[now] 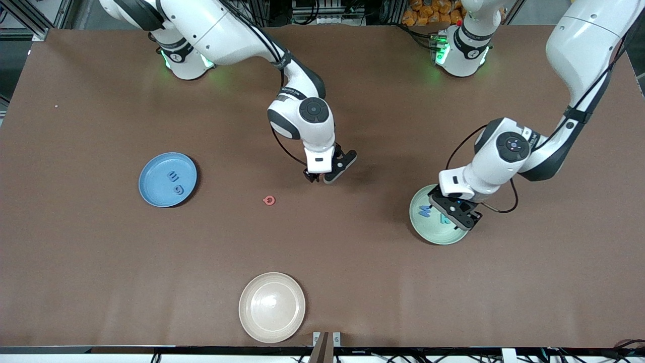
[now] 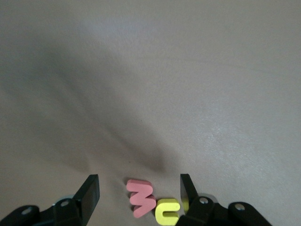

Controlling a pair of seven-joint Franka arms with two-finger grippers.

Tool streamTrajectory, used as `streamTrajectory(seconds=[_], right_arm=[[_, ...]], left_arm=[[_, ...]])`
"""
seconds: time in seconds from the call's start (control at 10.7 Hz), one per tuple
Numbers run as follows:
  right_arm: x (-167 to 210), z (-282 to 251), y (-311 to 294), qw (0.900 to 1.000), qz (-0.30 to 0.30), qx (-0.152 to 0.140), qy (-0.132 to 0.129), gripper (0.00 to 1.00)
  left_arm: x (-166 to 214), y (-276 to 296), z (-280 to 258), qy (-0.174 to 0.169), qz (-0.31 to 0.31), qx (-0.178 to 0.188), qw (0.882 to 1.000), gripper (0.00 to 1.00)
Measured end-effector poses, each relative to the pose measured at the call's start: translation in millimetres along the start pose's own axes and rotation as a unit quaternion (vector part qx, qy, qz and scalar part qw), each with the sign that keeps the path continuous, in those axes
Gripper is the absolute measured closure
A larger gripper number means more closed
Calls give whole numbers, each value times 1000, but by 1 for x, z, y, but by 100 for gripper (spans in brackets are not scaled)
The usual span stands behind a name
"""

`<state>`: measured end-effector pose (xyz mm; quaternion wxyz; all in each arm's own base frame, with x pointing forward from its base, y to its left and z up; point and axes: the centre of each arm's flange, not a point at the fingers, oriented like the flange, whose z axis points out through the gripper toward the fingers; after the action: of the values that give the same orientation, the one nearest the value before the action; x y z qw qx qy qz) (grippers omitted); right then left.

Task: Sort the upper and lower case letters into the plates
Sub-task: 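Grasp the pink m among the letters with the right gripper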

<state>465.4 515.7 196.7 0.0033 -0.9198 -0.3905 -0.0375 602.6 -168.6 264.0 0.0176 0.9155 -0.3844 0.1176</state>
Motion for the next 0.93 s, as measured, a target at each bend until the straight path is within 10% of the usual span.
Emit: streamTrajectory(seconds=[0.93], right_arm=[[-4,15,0,1000,-22,0,-15,34]], left_arm=[[6,-3,10,3,21,8,1000,0]])
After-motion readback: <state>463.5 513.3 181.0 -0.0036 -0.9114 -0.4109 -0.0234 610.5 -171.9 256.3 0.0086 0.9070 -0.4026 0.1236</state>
